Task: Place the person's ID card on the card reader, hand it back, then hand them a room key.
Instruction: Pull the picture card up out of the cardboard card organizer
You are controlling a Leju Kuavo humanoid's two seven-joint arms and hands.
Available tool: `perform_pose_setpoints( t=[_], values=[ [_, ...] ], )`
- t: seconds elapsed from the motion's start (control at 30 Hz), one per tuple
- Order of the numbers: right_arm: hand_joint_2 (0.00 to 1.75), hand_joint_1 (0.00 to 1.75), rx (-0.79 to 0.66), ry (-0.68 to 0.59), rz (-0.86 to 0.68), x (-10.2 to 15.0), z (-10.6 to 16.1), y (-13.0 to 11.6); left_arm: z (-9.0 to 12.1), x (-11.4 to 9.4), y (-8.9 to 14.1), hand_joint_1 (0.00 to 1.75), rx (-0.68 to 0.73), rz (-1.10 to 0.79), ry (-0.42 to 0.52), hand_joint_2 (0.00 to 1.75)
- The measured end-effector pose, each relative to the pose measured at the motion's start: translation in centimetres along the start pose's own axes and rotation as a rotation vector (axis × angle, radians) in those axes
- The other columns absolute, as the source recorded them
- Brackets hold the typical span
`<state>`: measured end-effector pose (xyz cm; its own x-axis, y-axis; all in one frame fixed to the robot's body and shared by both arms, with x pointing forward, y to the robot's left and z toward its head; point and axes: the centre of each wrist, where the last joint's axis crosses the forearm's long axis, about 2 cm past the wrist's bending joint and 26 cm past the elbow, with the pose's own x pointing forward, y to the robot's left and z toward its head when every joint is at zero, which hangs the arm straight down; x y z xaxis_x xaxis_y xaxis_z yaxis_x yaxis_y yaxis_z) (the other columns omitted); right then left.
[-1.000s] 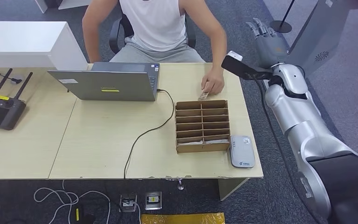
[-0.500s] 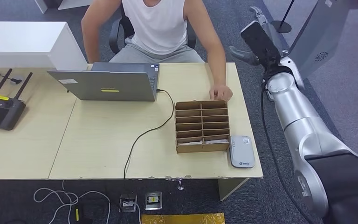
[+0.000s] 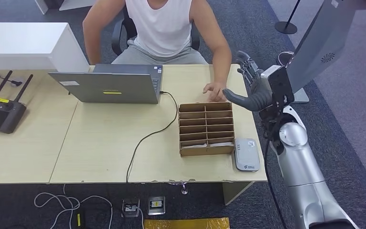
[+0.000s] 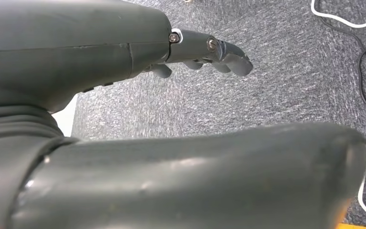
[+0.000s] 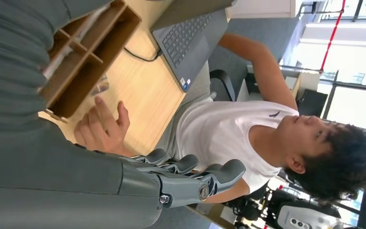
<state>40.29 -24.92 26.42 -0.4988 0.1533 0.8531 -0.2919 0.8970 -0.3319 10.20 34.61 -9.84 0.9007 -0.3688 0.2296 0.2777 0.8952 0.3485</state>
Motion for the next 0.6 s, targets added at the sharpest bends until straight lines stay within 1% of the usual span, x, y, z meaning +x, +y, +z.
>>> perform_pose_setpoints(
  t=[0.13, 0.23, 0.43, 0.6],
  values=[
    [1.75, 0.00, 0.024, 0.003, -0.063, 0.6, 2.6, 0.6, 0.0, 0.0, 0.0, 0.00, 0.003, 0.011, 0.011, 0.00],
    [1.75, 0.00, 0.037, -0.011, -0.072, 1.1, 3.9, 0.8, 0.0, 0.0, 0.0, 0.00, 0.002, 0.016, 0.014, 0.00],
    [1.75, 0.00, 0.051, -0.054, -0.062, 2.2, 5.0, 0.8, 0.0, 0.1, -0.2, 0.00, 0.002, 0.024, 0.015, 0.00],
    [1.75, 0.00, 0.102, -0.063, -0.044, 2.7, 5.8, 1.0, 0.0, 0.2, -0.3, 0.00, 0.000, 0.025, 0.014, 0.00]
  ],
)
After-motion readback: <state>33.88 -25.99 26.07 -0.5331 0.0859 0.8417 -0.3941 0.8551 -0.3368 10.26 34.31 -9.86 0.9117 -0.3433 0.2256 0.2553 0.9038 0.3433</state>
